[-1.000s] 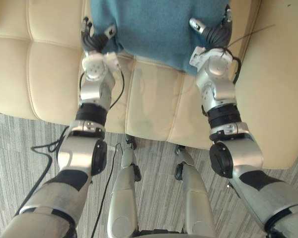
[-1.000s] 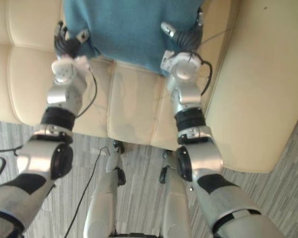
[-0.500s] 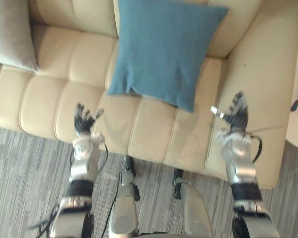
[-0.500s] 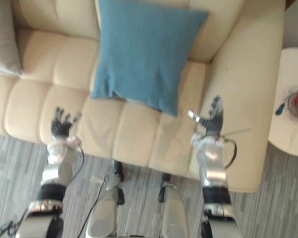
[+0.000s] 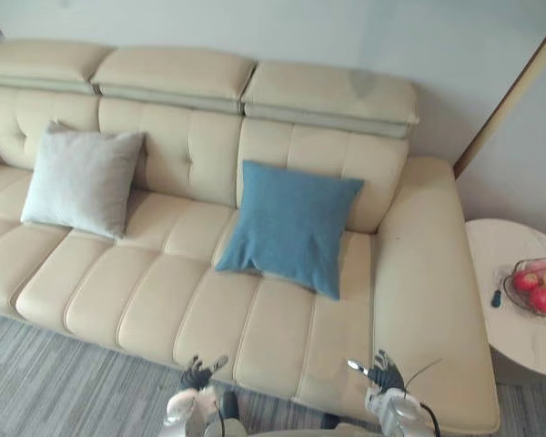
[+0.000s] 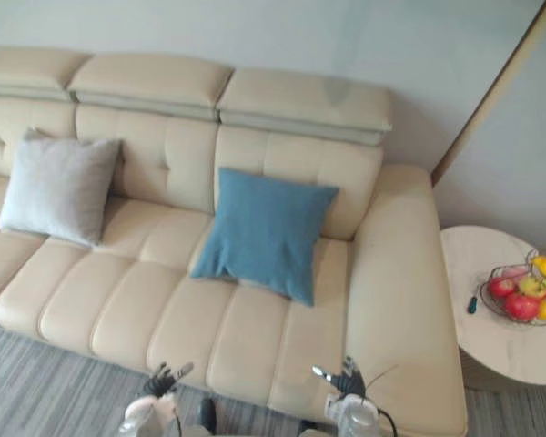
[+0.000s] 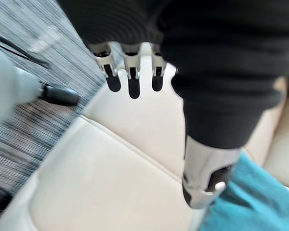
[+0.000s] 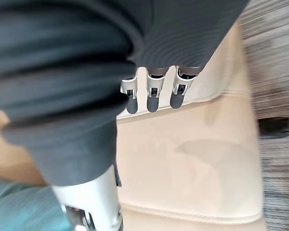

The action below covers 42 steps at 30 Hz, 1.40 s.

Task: Pick up cushions and gather them together orderly.

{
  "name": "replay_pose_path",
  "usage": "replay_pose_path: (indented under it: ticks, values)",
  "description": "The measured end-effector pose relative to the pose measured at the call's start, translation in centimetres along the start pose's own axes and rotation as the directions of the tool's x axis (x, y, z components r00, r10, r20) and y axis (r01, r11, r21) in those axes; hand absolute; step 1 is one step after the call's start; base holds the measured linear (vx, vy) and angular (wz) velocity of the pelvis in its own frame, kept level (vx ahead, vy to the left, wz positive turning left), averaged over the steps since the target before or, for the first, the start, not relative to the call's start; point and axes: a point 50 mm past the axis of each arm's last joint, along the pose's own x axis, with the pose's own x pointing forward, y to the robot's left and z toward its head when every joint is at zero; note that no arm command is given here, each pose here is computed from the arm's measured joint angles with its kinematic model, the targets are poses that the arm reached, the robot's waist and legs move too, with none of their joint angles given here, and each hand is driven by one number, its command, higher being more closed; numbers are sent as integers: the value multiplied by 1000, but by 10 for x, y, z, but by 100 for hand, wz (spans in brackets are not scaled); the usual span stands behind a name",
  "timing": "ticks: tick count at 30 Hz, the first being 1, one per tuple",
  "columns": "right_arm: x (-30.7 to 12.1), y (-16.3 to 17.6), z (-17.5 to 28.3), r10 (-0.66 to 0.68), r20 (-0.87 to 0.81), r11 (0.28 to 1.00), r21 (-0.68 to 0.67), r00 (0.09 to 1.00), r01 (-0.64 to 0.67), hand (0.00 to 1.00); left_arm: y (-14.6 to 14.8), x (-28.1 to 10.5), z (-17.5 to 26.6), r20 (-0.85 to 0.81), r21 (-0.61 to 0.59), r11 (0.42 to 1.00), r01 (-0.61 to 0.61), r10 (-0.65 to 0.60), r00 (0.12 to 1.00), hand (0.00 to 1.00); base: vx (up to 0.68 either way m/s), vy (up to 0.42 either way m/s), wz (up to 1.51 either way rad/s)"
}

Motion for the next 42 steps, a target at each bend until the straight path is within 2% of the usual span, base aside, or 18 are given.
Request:
replay_pose_path:
  ticks: [8, 15, 21, 23, 25, 27, 29, 37, 40, 42]
  values:
    - [-1, -17, -31, -70, -161, 997, 8, 985, 72, 0, 19, -2, -21, -90, 64, 996, -54, 59, 994, 0, 38, 27, -9]
    - [4, 1, -13, -30, -105, 1000, -14, 994, 28, 0, 3, 5, -1, -35, 118, 992, -37, 41, 999, 0, -34, 56, -22]
    - [3, 14, -9, 4, -79, 1000, -21, 997, -6, 0, 10, 4, 4, 5, 78, 995, -66, 65, 998, 0, -82, -71, 22]
    - [8, 20, 6, 17, -41, 1000, -20, 999, -18, 0, 1, 4, 5, 9, 61, 997, -48, 48, 999, 0, -124, -155, -30]
    - [12, 20, 22, 11, 5, 999, -31, 1000, -11, 0, -7, 2, -1, -10, 48, 998, -31, 32, 999, 0, -244, -115, -23]
    - [13, 16, 22, -1, 1, 999, -43, 1000, 1, 0, -18, 1, -3, -17, 50, 999, -1, 2, 1000, 0, -277, -104, 24]
    - [12, 12, 17, -14, -14, 999, -47, 1000, 13, 0, -18, 1, -3, -16, 54, 999, -2, 3, 1000, 0, -293, -50, 29]
    - [11, 9, 10, -39, -36, 999, -12, 999, 39, 0, -5, 2, 0, -2, 45, 998, -50, 51, 999, 0, -156, 178, -6]
    - [5, 20, -9, -14, -109, 999, 34, 994, 17, 0, 10, 2, 0, -5, 65, 994, -83, 84, 996, 0, -67, 246, -35]
    - [3, 12, -19, -40, -149, 998, 45, 988, 47, 0, 13, 2, -3, -22, 83, 993, -87, 89, 996, 0, -76, 187, -4]
